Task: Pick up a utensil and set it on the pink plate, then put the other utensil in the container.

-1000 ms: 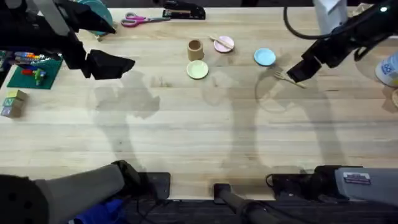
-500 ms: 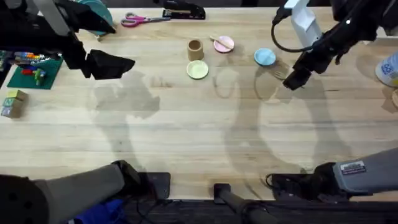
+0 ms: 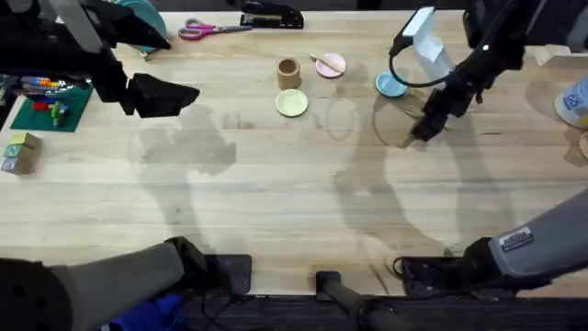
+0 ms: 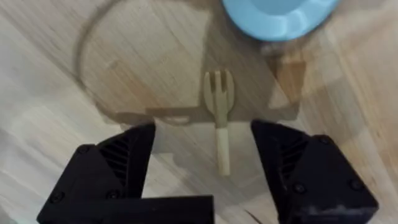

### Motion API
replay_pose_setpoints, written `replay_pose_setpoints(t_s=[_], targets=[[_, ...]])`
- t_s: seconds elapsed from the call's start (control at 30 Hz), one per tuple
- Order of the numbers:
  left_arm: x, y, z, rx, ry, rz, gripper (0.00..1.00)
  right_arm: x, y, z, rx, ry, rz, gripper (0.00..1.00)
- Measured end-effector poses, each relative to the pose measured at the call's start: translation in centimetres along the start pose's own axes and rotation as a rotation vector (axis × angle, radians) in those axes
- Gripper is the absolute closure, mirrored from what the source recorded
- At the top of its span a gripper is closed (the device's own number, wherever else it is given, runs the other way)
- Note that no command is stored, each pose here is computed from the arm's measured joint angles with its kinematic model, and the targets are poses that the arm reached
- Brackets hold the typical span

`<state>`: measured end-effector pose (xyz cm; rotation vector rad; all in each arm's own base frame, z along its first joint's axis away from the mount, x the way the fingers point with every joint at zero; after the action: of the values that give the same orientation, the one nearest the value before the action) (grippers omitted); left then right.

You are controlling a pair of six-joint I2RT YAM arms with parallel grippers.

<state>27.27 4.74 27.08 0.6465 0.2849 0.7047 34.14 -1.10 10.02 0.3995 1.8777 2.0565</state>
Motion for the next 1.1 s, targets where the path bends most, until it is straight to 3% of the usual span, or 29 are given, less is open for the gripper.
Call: replay_pose_setpoints(t_s=[0.33,0.43,0.57,0.8,1.1], targets=[[0.00,0.00,0.00,0.000,0.000,0.000,0.007,-0.17,-0.29,-0.04,0.007,0.000,0.000,0.134],[0.00,0.00,0.00,0.000,0.000,0.000,0.007,-0.25,-0.29,-0.03,0.007,0.001,-0.005,0.297],[0.00,0.00,0.00,0.000,0.000,0.000,0.007,-0.19,-0.29,-0.06,0.008,-0.001,-0.002,0.626],[0.00,0.00,0.00,0.000,0.000,0.000,0.007,-0.08,-0.25,-0.09,0.009,-0.008,0.005,0.951],[0.00,0.00,0.00,0.000,0.000,0.000,0.007,-0.08,-0.22,-0.10,0.010,-0.009,0.006,0.963]])
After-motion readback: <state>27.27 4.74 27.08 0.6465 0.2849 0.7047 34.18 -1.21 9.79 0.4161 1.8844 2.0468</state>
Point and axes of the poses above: each hand's point on the last joint's axis, 136 mm out from that joint toward the fingers, its own y axis back along the fingers, its own x axis along the line the jaws close on, z = x × y, the point moved 6 cm from there along y, back along the fingers, and after that the axes turned 11 degrees about y, right-handed, at the moved point
